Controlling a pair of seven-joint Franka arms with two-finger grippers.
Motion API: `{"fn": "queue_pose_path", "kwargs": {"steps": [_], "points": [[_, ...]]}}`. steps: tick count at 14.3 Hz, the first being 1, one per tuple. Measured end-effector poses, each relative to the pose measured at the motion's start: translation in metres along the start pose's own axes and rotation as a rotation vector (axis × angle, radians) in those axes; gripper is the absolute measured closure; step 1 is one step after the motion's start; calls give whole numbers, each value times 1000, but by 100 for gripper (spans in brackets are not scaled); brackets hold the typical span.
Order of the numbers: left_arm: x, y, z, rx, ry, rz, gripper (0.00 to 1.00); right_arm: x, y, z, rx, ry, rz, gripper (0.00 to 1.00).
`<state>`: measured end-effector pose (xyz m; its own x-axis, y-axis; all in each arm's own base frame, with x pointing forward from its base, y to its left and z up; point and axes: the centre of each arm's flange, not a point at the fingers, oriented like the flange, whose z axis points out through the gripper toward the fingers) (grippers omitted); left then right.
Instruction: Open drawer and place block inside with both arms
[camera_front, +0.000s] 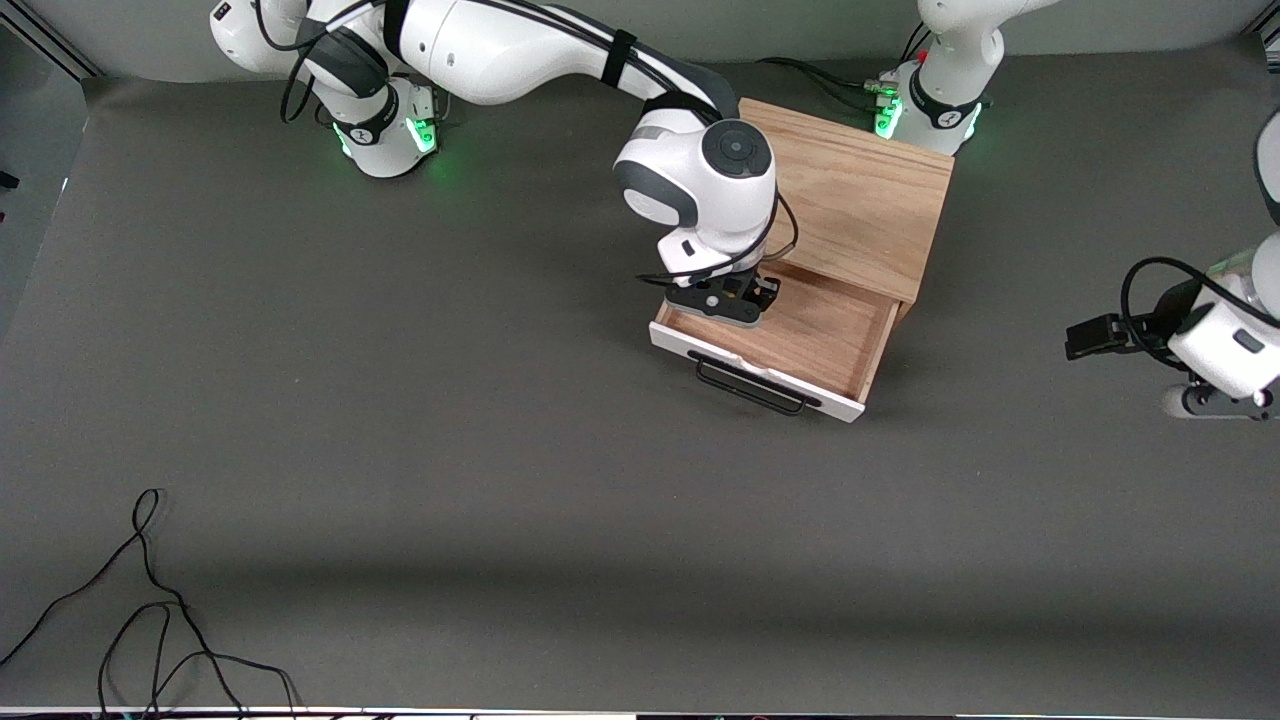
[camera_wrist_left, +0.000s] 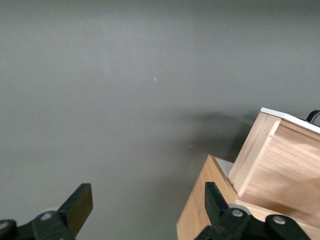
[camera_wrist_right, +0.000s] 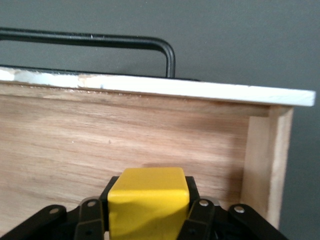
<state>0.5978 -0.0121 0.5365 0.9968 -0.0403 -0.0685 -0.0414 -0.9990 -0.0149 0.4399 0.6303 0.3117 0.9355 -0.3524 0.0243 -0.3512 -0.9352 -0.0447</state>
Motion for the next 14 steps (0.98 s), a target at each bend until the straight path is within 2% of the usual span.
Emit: {"fn": "queue_pose_path", "kwargs": {"steps": [1, 2, 6, 8, 10, 12, 14], "points": [[-10, 1, 2, 16, 14, 7, 0, 0, -1, 3, 1, 5, -1, 44], [-19, 1, 3, 27, 12, 8, 0, 0, -1, 6, 1, 13, -4, 38], [-29, 1, -6, 33, 34, -1, 0, 6, -5, -8, 24, 42, -6, 1], [-31, 1, -15, 27, 45, -6, 0, 13, -6, -38, 46, 62, 4, 0], [-32, 1, -22, 26, 57, -7, 0, 34, 3, -92, 66, 98, 21, 0], [-32, 1, -29, 25, 62, -7, 0, 79, 30, -150, 82, 131, 27, 0], [-33, 1, -38, 24, 65, -10, 0, 138, 66, -184, 95, 130, 28, 0]]}}
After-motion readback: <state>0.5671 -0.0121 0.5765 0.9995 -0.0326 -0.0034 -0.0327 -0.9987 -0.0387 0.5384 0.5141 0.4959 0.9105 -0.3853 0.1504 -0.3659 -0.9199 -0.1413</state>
